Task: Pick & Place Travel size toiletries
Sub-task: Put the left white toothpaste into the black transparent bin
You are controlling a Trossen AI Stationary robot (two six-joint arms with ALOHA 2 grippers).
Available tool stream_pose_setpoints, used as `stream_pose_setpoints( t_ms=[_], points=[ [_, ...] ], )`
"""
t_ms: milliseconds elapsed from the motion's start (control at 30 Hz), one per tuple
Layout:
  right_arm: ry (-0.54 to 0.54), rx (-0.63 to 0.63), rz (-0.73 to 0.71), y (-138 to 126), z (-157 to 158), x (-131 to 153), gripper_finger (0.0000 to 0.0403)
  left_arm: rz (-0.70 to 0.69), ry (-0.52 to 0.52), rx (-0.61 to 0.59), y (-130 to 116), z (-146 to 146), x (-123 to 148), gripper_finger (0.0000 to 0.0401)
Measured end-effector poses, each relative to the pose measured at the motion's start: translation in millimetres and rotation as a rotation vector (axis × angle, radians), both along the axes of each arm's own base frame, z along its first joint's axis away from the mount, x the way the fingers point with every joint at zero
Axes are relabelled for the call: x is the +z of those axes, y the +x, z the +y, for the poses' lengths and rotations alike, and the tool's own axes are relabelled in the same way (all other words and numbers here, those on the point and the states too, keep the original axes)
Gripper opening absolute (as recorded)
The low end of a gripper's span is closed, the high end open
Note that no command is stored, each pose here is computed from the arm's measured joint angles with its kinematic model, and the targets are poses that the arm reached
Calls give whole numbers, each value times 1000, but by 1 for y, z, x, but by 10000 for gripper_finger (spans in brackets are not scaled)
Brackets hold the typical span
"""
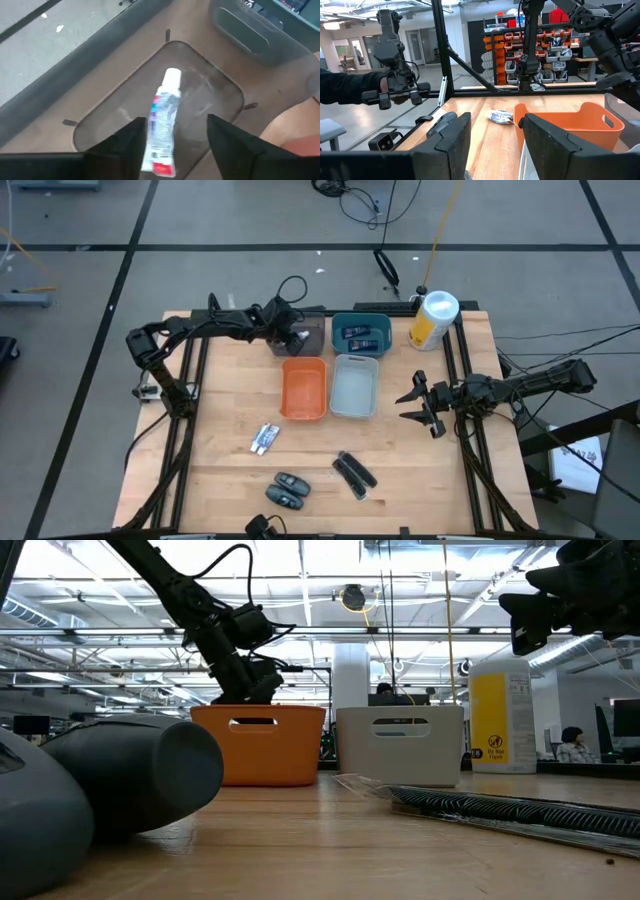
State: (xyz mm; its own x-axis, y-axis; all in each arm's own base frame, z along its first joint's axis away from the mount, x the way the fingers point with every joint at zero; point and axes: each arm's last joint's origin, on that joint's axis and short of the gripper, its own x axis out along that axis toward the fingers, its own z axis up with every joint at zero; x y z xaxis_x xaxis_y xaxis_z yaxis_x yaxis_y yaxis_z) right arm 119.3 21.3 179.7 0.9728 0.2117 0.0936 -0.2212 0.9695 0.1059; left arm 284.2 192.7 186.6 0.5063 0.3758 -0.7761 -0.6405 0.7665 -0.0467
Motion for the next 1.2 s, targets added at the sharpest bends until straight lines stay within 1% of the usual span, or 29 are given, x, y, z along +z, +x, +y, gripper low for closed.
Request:
stream_pose_setpoints(
  t_ms=[133, 233, 333, 567, 767, 900, 1000, 1100, 1200],
  points=[
    [0, 0, 0, 0, 0, 0, 171, 16, 27, -38, -1, -1, 2, 252],
    [0, 0, 0, 0, 0, 0, 171, -3, 46, -39, -3, -2, 10, 261],
    [0, 0, 0, 0, 0, 0, 171, -37, 73, -38, -6, -5, 24, 260],
    [0, 0, 0, 0, 0, 0, 171, -161, 158, -84, -18, -26, 73, 237],
    [-1, -2, -2, 0, 0, 0, 171, -312, 208, -202, -38, -58, 119, 211],
    [-42, -27, -49, 0, -1, 4, 171, -413, 227, -319, -54, -84, 141, 194],
    [-33, -98, -44, -1, -3, 4, 171, -448, 227, -367, -68, -102, 142, 180],
    [-34, -157, -7, -1, -5, 0, 171, -504, 211, -383, -85, -119, 139, 167],
    [-37, -161, 6, -1, -5, -1, 171, -544, 180, -392, -103, -135, 129, 155]
  ],
)
